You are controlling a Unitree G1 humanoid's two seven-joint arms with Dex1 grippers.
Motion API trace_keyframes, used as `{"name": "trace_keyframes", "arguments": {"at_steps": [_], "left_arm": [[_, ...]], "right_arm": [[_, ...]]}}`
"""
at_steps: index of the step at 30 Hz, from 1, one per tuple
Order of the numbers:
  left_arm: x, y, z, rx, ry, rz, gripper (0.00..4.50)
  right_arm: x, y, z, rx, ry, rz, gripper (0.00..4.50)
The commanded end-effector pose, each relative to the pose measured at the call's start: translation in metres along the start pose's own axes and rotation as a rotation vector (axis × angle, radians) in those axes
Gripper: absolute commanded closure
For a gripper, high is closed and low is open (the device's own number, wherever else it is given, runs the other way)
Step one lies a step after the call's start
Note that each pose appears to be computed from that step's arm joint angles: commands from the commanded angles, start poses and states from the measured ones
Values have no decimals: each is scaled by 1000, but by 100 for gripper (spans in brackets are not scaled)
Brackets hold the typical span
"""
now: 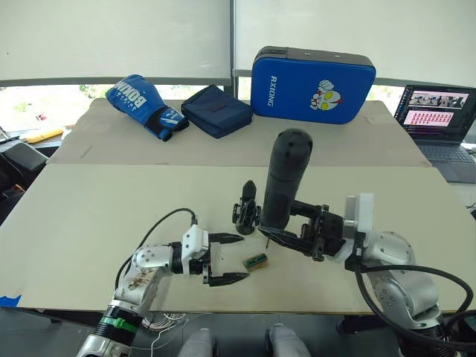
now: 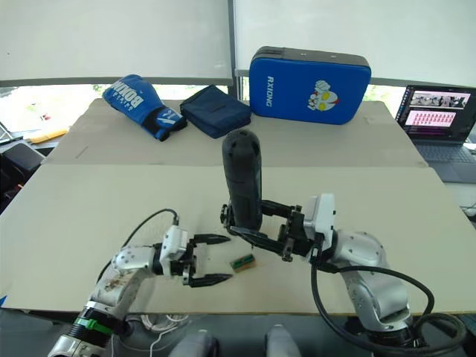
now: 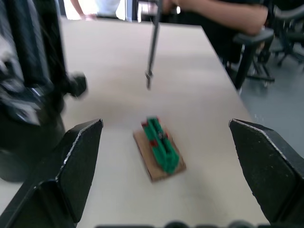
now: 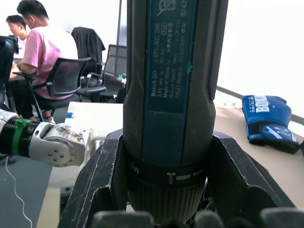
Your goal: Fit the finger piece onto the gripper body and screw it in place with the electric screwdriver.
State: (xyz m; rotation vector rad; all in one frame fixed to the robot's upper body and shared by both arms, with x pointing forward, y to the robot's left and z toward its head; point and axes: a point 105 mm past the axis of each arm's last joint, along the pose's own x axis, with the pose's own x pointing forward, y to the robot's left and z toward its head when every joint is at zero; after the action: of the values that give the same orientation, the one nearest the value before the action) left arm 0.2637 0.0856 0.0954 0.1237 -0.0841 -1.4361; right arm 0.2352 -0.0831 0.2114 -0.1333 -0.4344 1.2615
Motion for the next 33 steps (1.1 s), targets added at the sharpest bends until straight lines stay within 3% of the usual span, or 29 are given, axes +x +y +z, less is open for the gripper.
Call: {"name": "trace_keyframes", "arguments": {"at_steps": [1, 6, 15, 26, 33], "left_arm": [[-15, 1, 20, -7, -68, 4, 0], [-29, 6, 22, -10, -48, 22, 0], [-59, 43, 31, -27, -67, 205, 0], [-58, 53, 34, -30, -95, 243, 0], [-52, 52, 35, -34, -106, 236, 0]], "right_arm": [[1, -5, 33, -72, -81, -18, 258], [-2, -16, 44, -80, -90, -50, 258], [7, -48, 63, -76, -144, -99, 258], [34, -63, 65, -23, -189, -85, 258], [46, -60, 51, 14, -183, -58, 258]]}}
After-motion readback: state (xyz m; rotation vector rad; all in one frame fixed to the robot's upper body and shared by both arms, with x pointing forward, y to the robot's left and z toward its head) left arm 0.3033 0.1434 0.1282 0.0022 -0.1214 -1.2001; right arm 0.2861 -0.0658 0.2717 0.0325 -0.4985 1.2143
